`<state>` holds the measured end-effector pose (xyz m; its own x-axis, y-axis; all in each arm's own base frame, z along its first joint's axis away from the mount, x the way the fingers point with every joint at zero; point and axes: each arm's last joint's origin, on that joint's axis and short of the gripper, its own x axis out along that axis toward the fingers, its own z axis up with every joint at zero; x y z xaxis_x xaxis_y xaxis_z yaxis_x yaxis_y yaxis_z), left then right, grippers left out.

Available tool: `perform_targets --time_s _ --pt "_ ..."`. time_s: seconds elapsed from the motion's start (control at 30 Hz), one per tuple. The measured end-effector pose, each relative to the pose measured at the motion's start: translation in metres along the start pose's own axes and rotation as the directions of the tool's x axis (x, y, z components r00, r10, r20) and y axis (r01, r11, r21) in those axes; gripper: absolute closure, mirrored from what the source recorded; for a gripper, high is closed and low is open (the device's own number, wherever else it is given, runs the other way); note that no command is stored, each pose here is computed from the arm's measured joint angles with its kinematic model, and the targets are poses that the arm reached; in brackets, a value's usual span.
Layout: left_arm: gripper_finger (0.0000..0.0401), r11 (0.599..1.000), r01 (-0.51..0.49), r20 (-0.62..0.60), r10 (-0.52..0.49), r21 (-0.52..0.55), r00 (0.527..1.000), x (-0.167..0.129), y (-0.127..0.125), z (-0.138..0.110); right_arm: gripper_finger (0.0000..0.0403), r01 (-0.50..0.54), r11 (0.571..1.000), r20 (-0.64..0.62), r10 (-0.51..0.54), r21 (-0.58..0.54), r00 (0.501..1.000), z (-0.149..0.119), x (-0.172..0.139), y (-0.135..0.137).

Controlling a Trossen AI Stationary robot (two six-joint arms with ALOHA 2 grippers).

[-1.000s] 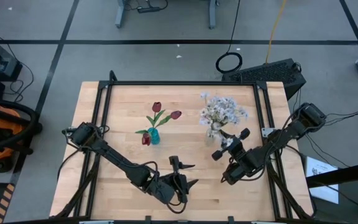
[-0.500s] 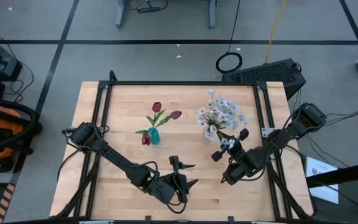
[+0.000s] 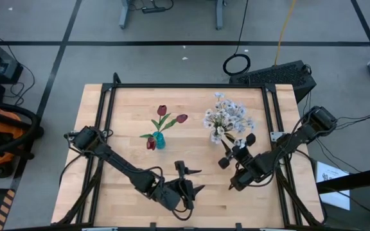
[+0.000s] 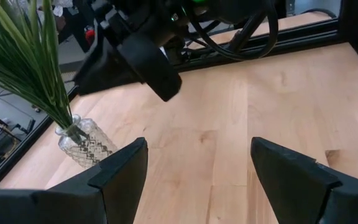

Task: Sort flowers into vase by color
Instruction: Adjust the transparent vase, then return to Home Position

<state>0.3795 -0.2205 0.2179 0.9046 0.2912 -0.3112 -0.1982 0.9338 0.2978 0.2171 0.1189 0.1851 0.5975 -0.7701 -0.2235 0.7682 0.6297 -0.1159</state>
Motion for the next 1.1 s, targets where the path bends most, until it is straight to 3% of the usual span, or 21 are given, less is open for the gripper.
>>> perform_targets --time_s 0.3,0.47,0.67,0.93,1.1 --pt "0.0112 1.000 0.011 0.036 -0.012 0.004 0.999 -0.018 0.003 0.015 0.0246 -0.089 0.995 -0.095 0.085 -0.041 0.992 -0.007 -0.016 0.001" --pt "0.0112 0.999 0.037 0.081 -0.035 -0.021 0.996 -0.038 0.007 0.032 0.0235 -0.165 0.984 -0.195 0.149 -0.065 0.969 -0.013 -0.028 0.002" --pt "0.0116 0.997 0.071 0.061 -0.070 -0.011 0.996 -0.070 0.018 0.045 0.0234 -0.242 0.969 -0.203 0.226 -0.057 0.953 -0.015 -0.047 0.001" --pt "0.0200 0.993 0.113 -0.009 -0.114 -0.038 0.993 -0.113 0.036 0.051 0.0234 -0.404 0.907 -0.192 0.379 -0.116 0.905 0.013 -0.080 0.000" --pt "0.0270 0.993 0.073 -0.036 -0.076 -0.088 0.996 -0.140 0.048 0.052 0.0252 -0.470 0.867 -0.149 0.449 -0.167 0.881 0.032 -0.095 -0.012"
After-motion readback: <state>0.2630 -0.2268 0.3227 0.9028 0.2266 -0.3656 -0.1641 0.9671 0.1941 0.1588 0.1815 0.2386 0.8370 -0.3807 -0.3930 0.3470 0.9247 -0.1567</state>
